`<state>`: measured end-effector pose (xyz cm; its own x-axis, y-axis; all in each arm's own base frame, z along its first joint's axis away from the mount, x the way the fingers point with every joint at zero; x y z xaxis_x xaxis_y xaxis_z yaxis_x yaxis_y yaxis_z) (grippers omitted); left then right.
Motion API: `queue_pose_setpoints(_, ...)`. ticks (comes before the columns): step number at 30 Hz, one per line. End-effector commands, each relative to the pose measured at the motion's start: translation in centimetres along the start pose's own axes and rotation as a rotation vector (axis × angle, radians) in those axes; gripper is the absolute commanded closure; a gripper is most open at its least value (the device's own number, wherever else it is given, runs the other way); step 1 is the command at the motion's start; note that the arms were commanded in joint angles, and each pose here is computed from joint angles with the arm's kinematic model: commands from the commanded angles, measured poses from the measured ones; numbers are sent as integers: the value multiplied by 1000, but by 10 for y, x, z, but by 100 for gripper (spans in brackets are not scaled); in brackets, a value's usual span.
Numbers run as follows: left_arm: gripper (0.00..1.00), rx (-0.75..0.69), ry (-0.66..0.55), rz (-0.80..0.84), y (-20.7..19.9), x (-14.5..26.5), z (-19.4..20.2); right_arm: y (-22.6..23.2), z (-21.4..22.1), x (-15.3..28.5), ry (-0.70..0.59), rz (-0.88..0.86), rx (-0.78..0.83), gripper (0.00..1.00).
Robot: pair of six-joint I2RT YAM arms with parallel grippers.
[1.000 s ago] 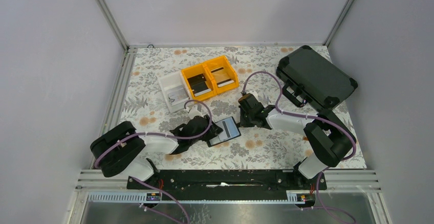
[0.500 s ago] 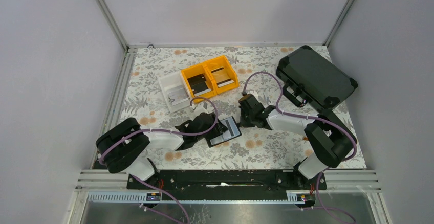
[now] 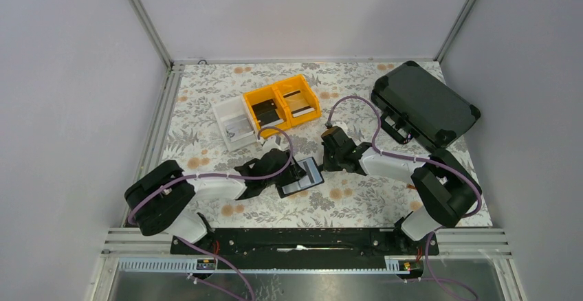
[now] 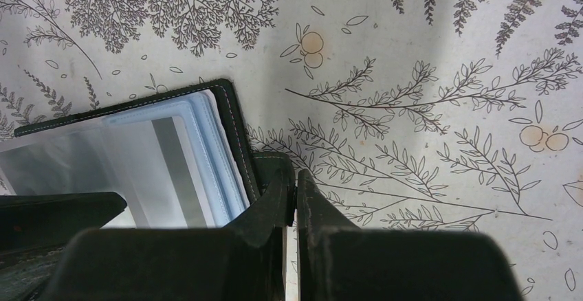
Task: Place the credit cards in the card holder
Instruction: Insert the credit card into the card holder.
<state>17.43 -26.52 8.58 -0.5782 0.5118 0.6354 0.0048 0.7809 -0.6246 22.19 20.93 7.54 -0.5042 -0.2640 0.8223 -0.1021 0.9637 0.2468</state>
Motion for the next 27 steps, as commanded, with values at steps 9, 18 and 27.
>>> queue_pose_setpoints(9,63,-8,24,60,-15,-8,1,2,-3,5,-33,3,-1,100)
queue_pose_setpoints(18,64,-47,22,45,-23,-6,-3,2,-1,2,-19,4,1,100)
queue_pose_setpoints(27,64,-70,35,32,-25,-10,-2,2,0,2,-14,2,3,100)
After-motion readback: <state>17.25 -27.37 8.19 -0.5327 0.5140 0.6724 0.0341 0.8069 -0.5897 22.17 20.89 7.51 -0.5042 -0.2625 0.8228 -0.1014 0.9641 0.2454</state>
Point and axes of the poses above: each gripper's point midway between its finger pads, its own x axis back along the fingers, its own y axis along the line the jaws close on, z = x × y, the point moved 7 cm from there along x, back along the fingers, and after that the axes turned 3 degrees about -x, right-handed, at the moved point
